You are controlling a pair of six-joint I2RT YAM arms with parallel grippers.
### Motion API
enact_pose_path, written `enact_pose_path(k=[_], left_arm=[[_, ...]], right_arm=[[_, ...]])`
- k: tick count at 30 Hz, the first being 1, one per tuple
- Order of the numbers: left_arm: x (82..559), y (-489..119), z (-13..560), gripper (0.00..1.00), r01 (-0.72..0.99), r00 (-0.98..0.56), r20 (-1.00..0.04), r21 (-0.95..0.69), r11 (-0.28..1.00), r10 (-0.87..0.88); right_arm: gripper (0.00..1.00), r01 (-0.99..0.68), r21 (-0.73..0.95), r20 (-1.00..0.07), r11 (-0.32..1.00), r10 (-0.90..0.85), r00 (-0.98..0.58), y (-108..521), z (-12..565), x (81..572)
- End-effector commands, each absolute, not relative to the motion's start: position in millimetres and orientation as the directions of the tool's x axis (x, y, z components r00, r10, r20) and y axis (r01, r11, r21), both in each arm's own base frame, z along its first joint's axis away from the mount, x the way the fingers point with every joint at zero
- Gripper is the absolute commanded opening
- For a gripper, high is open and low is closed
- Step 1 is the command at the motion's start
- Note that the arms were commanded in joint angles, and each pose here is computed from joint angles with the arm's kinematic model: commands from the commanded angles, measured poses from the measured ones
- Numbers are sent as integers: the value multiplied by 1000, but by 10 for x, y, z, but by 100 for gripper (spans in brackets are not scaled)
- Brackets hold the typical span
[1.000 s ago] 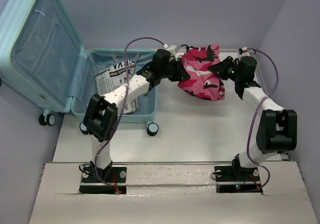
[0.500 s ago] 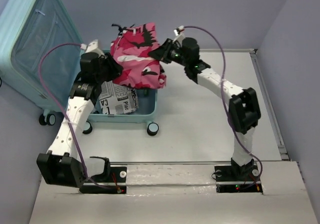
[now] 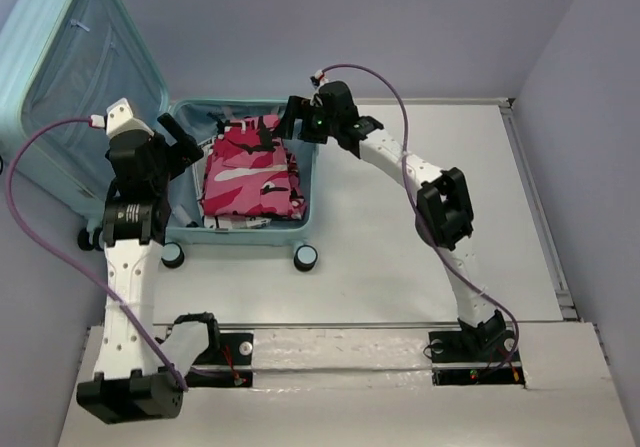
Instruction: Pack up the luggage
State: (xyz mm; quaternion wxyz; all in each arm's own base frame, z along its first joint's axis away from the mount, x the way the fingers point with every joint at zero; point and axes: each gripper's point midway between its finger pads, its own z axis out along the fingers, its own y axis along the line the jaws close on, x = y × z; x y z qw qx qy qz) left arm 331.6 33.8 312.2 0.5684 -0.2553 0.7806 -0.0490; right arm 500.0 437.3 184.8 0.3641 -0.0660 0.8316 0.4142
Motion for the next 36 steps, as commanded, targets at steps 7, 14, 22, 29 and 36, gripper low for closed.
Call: enact_pose_path(k=[7,14,22,29,36], left_arm=[[2309,897,3683,90,-609,-20,-955,-222,761,-295],[1984,1333,3422,87,-824,-107,-973,-28,566,-203],[2214,1760,3509,80,-923,-144,-973,67,378,-178],[2401,1911,3638,68,-935,-182,-967,115,335,-176],[2429,1976,3620,54,-947,-197,-968,146,285,-158]], right_arm=[[94,-614,509,-831,602,160,-532,3993,3023,4560],[93,-693,469,-870,548,149,-471,3710,3280,4006],[93,-756,445,-883,480,95,-460,3587,3147,3597],[93,-751,477,-858,456,53,-512,3624,2800,3525],[92,-741,480,-852,469,47,-522,3596,2707,3508]])
